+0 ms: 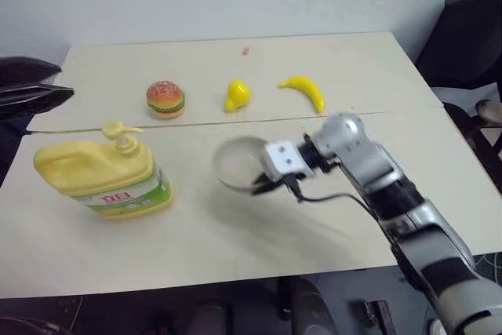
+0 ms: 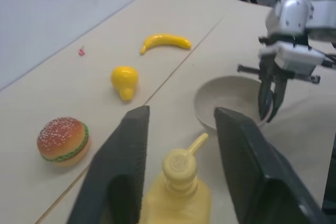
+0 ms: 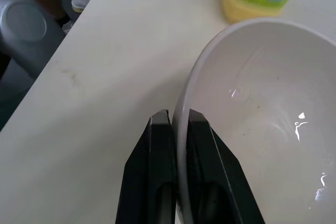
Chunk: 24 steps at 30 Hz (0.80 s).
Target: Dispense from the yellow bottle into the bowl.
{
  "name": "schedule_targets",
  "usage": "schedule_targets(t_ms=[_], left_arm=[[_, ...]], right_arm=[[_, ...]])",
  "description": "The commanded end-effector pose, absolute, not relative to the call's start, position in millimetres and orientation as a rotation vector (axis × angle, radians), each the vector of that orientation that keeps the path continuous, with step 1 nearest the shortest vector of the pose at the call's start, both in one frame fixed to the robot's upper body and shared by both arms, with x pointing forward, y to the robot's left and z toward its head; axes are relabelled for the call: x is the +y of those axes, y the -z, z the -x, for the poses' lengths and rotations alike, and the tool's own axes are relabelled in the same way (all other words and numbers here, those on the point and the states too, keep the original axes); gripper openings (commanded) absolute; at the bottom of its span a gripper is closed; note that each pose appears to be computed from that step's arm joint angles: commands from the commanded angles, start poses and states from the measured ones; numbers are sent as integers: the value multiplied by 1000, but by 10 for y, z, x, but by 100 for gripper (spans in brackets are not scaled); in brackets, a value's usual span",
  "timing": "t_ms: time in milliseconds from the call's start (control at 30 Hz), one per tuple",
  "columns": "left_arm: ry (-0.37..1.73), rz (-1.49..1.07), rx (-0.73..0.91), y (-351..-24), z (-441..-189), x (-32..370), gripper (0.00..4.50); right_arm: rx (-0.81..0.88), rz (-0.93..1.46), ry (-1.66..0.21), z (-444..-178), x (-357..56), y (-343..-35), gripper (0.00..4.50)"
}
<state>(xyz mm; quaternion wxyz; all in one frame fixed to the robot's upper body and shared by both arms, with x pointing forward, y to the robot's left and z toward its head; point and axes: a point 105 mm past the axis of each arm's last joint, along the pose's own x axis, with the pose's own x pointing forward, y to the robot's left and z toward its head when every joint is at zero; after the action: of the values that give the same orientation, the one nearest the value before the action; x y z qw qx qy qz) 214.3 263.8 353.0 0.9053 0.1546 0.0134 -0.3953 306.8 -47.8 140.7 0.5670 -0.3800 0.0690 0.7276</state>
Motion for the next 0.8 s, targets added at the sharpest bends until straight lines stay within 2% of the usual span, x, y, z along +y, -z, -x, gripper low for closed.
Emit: schedule_targets(t_ms=[33,133,267,500,567,667,800], left_arm=[[827,-341,11,-3557,-1975,2579,349],[855,-330,37,-3465,-1881,2517,447],[887,-318,53,-3404,-1818,2457,447],[980,-368,162,-3197,-1727,2360,450],[1022,-403,219,-3087,-1695,2341,450],[1036,-419,244,-3032,-1687,2350,450],[1037,-439,260,-2993,-1675,2374,450]], right_arm=[[54,910,-1540,-3141,-582,-1422,0],[32,925,-1444,-3179,-705,-1245,0],[36,910,-1336,-3278,-814,-1145,0],[87,874,-1328,-3250,-946,-1060,227],[153,870,-1385,-3140,-1139,-1147,300],[228,803,-1455,-2973,-1421,-1441,391],[263,703,-1459,-2911,-1716,-1886,391]])
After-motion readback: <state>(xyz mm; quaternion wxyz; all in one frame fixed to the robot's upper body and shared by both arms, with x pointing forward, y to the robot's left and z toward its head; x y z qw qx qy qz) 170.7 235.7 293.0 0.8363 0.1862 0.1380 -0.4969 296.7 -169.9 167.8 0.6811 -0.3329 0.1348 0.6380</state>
